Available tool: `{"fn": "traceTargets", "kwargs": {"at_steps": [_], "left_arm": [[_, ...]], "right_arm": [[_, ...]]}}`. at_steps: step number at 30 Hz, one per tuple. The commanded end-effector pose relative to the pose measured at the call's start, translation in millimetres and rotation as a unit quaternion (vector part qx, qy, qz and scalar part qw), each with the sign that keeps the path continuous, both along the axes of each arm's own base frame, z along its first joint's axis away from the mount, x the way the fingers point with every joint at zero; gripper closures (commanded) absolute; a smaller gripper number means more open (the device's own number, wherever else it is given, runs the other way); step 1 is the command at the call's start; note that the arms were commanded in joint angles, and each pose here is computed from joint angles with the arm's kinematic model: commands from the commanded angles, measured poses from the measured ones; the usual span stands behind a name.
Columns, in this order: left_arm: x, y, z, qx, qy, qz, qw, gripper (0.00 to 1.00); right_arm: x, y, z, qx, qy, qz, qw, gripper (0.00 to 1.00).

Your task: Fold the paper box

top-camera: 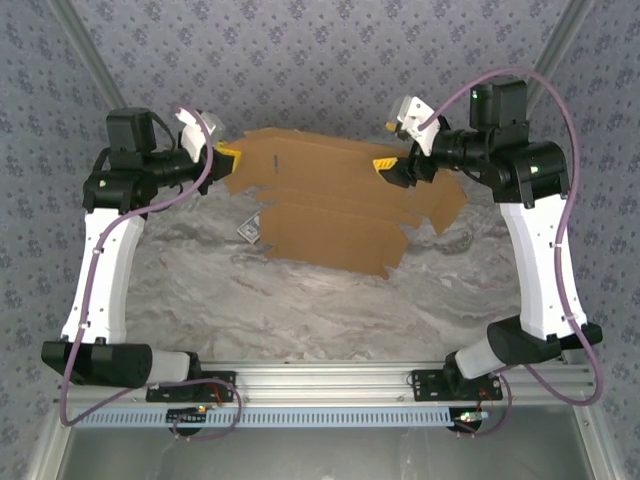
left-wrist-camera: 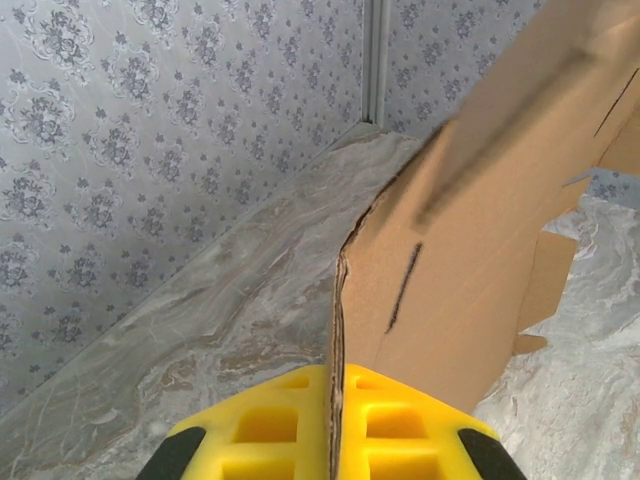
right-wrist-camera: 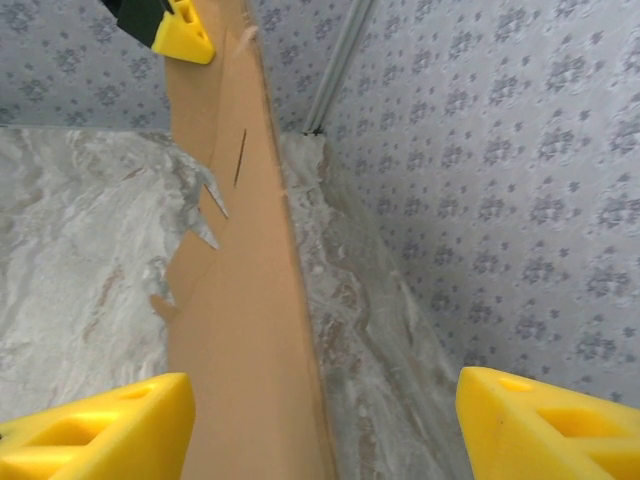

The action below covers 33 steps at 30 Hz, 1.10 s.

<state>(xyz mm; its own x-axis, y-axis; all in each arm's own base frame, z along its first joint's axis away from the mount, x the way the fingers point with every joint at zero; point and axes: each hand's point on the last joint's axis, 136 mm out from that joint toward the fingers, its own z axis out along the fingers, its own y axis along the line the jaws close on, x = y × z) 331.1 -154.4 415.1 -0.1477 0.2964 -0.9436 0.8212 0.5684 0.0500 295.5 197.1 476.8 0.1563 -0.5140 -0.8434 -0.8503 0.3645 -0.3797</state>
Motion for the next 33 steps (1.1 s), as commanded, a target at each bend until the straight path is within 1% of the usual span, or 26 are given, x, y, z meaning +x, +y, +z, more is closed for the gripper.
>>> {"fn": "traceTargets", "kwargs": {"at_steps": [1,3,7,9,12,17,24,30,31,32,33], "left_arm": [[-5,-3,16,0.002,-0.024,-0.007,1.0,1.0],[-5,-3,17,0.004,-0.025,-0.007,1.0,1.0],[-6,-5,17,0.004,-0.027,-0.009,1.0,1.0],[-5,-5,17,0.005,-0.026,-0.009,1.0,1.0],[-6,-6,17,0.007,-0.027,-0.012,1.0,1.0],[-6,-7,18,0.013,-0.03,-0.01,0.999,1.0],[-3,-7,20,0.021,-0.029,-0.009,0.999,1.0],[-3,-7,23,0.021,-0.032,-0.006,0.999,1.0],[-3,-7,24,0.018,-0.032,-0.005,0.999,1.0],[-4,-7,25,0.015,-0.031,-0.004,0.999,1.0],[-4,-7,27,0.011,-0.032,-0.002,0.999,0.98]], "right_arm": [[-16,4,4,0.009,0.016,0.022,1.0,0.29],[-12,3,2,0.003,0.017,0.016,1.0,0.32],[-3,3,-4,-0.015,0.018,0.007,1.0,0.48],[-1,5,-7,-0.023,0.02,0.008,1.0,0.53],[2,7,-9,-0.037,0.019,0.003,0.999,0.59],[5,6,-13,-0.046,0.023,0.001,0.999,0.65],[7,5,-15,-0.054,0.023,-0.005,0.998,0.79],[12,2,-16,-0.062,0.015,-0.021,0.998,0.98],[14,0,-16,-0.066,0.011,-0.027,0.997,1.0],[15,0,-16,-0.069,0.008,-0.031,0.997,1.0],[17,-1,-16,-0.072,0.002,-0.037,0.997,1.0]]}}
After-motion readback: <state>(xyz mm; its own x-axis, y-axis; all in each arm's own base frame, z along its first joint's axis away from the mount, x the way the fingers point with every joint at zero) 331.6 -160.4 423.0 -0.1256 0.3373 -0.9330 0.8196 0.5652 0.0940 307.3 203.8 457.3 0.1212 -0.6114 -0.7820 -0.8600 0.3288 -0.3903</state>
